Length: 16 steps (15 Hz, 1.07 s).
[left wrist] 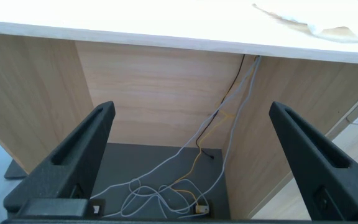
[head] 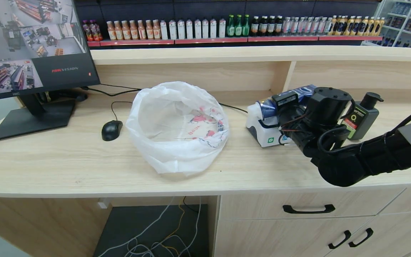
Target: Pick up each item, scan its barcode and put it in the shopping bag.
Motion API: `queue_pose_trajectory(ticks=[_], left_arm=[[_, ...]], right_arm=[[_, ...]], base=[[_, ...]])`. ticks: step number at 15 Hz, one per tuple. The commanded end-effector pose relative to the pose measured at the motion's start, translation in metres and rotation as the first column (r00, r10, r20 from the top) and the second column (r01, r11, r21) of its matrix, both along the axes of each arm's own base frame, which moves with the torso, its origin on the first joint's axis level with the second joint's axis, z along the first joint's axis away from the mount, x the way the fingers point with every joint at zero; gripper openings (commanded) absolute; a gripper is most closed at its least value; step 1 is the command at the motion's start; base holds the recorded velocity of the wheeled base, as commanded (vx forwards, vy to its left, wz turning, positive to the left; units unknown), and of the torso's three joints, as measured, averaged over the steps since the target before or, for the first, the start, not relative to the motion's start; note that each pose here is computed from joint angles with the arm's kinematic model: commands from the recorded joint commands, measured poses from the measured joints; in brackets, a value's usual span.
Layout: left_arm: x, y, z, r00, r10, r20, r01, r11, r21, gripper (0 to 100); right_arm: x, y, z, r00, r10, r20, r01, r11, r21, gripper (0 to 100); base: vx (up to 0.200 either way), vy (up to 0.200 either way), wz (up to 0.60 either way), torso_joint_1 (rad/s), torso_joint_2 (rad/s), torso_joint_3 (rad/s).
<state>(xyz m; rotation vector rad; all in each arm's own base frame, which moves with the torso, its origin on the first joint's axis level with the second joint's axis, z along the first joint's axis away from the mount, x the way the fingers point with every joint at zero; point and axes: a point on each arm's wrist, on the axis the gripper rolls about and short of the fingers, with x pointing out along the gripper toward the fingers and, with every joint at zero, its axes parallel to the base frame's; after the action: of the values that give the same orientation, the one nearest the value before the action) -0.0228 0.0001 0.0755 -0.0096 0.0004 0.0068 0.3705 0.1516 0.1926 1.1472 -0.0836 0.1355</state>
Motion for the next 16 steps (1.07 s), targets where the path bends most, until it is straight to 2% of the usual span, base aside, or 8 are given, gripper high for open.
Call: queue_pose_trajectory(ticks=[1,7,10,13,16], left_arm=[[0.0,0.0,0.0,1.0,0.001,0.0,-0.001,1.0,-0.001,100],[0.0,0.0,0.0,1.0,0.001,0.0,-0.001,1.0,-0.001,100],[0.0,0.0,0.0,1.0,0.001,0.0,-0.001,1.0,0.0,100],[0.0,0.0,0.0,1.0,0.001,0.0,-0.001,1.0,-0.001,100],[0.0,0.0,0.0,1.0,0.001,0.0,-0.001,1.0,-0.001,100]], right_arm=[[-0.001,0.0,0.001,1.0,-0.001,0.003,0.001,1.0,0.001,0],[-0.004,-0.001,0.006,1.0,0.001,0.013,-0.001,1.0,0.005,0],[-0.011,-0.001,0.018,0.999,0.007,0.04,-0.007,1.0,0.009,0],[-0.02,0.002,0.032,0.997,0.016,0.077,-0.015,1.0,-0.024,0],[-0.034,0.013,0.042,0.994,0.031,0.106,-0.021,0.995,-0.094,0]], base=[[0.0,0.0,0.0,0.0,0.0,0.0],[0.0,0.0,0.0,0.0,0.0,0.0],[0.0,0.0,0.0,0.0,0.0,0.0],[0.0,0.0,0.0,0.0,0.0,0.0],[0.0,0.0,0.0,0.0,0.0,0.0]])
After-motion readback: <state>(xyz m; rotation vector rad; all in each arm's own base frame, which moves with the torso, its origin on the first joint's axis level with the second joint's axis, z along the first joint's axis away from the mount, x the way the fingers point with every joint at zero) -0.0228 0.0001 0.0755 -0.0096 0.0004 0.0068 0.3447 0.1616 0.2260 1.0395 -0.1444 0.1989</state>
